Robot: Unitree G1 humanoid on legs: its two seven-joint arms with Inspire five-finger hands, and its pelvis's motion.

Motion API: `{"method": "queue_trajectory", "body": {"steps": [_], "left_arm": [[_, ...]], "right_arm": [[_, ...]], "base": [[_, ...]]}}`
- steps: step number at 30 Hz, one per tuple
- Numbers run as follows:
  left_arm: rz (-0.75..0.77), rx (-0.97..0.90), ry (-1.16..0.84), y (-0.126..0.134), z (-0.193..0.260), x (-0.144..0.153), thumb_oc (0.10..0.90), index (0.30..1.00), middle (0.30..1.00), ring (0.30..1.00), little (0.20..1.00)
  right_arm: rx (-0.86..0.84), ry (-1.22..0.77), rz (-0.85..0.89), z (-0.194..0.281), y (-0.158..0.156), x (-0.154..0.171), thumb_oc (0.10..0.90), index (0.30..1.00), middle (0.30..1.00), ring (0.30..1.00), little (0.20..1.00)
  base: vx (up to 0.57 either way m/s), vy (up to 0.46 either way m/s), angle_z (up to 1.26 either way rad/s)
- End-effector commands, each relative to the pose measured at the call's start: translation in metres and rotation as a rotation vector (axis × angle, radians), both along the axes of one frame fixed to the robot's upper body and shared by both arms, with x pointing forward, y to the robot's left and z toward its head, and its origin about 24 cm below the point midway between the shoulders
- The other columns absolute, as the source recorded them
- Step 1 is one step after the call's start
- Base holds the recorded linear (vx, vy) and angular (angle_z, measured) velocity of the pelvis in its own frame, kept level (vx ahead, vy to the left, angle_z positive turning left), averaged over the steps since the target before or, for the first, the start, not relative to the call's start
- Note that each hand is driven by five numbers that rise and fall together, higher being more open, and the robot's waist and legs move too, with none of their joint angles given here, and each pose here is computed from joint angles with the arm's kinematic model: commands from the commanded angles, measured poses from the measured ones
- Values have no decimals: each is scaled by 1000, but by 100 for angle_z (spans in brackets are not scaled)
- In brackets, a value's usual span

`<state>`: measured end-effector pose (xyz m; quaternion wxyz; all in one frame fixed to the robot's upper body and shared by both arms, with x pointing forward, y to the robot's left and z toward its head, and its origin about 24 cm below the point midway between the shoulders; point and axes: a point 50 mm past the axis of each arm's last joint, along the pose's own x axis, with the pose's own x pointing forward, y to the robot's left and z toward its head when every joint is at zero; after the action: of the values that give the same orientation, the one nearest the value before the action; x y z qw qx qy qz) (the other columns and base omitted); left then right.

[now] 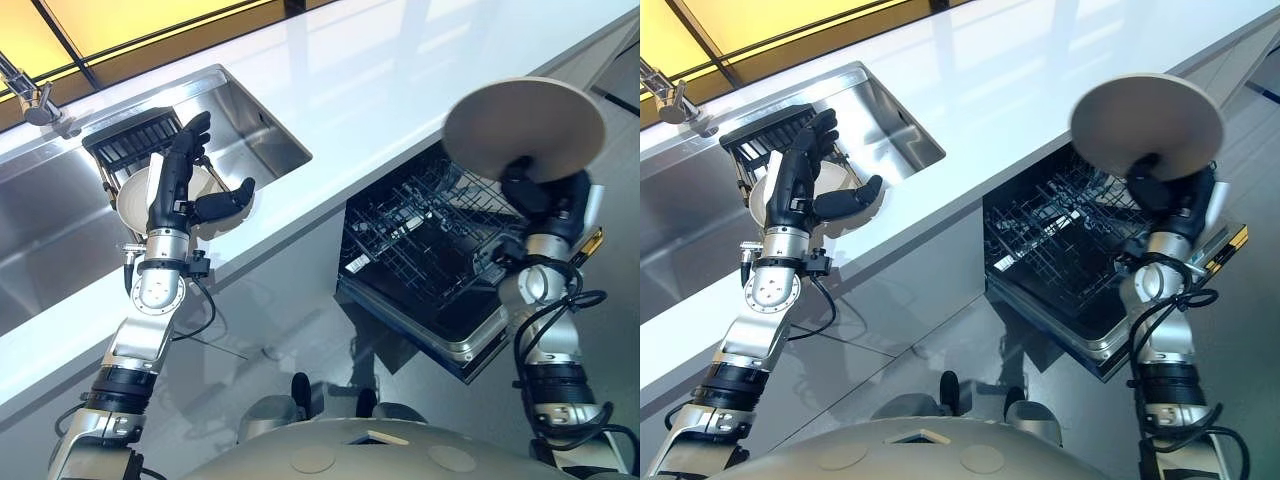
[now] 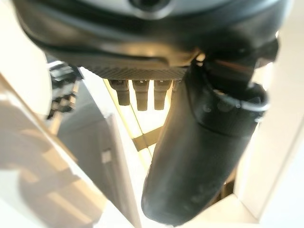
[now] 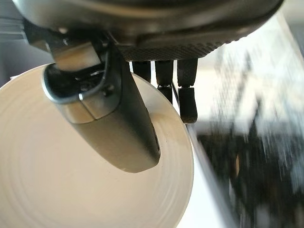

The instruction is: Pick up plates and place into dishwasher.

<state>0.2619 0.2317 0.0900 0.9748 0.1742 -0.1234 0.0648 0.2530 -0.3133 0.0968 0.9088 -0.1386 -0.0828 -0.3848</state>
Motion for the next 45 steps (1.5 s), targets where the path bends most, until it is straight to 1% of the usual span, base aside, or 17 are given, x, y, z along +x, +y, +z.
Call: {"method": "queue_trajectory", "body": {"steps": [1,2,3,5,6,8,10,14,19,22,26,29,32,35,40,45], "left_arm": [[35,20,-192,20,48,10,800,900,900,900,900],[38,20,-190,22,49,9,800,900,900,900,900],[47,24,-188,25,51,9,800,900,900,900,900],[55,36,-184,29,54,8,800,900,900,900,900],[64,43,-185,33,57,7,800,900,900,900,900],[74,55,-189,36,60,6,800,900,900,900,900],[78,60,-191,37,64,6,800,900,900,900,900],[77,67,-201,37,68,7,800,900,900,900,900],[56,91,-222,39,75,8,800,900,900,900,900],[39,100,-242,40,83,11,800,900,900,900,900],[16,122,-279,44,99,16,800,900,900,900,900],[8,130,-290,48,105,17,800,900,900,900,900],[8,128,-285,51,104,17,800,900,900,900,900],[11,116,-265,54,96,15,800,900,900,900,900],[10,99,-239,49,83,13,800,900,900,900,900],[0,85,-239,44,80,12,800,900,900,900,900]], "right_arm": [[-362,-16,-253,73,-43,11,100,300,300,300,200],[-375,30,-283,73,-51,10,100,300,300,300,200],[-411,125,-343,71,-65,5,100,300,300,300,200],[-458,303,-410,64,-84,-3,100,300,300,300,200],[-494,478,-452,58,-100,-11,100,300,300,300,200],[-536,681,-477,53,-116,-19,100,300,300,300,200],[-579,828,-498,52,-128,-22,100,300,300,300,200],[-628,1035,-510,56,-142,-24,100,300,300,300,200],[-592,1172,-538,62,-158,-29,100,300,300,300,200],[-520,1214,-559,62,-166,-34,100,300,300,300,200],[-431,1171,-605,74,-170,-31,100,300,300,300,200],[-418,1105,-645,88,-171,-28,100,300,300,300,200],[-454,1018,-704,107,-171,-25,100,300,300,300,200],[-539,941,-758,127,-168,-20,100,300,300,300,200],[-648,918,-749,138,-163,-13,100,300,300,300,200],[-756,979,-715,136,-156,-4,100,300,300,300,200]], "base": [[63,-33,8],[76,-44,10],[61,-42,13],[77,-64,15],[92,-81,16],[87,-77,10],[82,-78,5],[86,-81,8],[51,-86,20],[-25,-86,22],[-69,-100,37],[-37,-61,19],[19,-13,30],[69,28,16],[82,43,8],[11,35,-2]]}}
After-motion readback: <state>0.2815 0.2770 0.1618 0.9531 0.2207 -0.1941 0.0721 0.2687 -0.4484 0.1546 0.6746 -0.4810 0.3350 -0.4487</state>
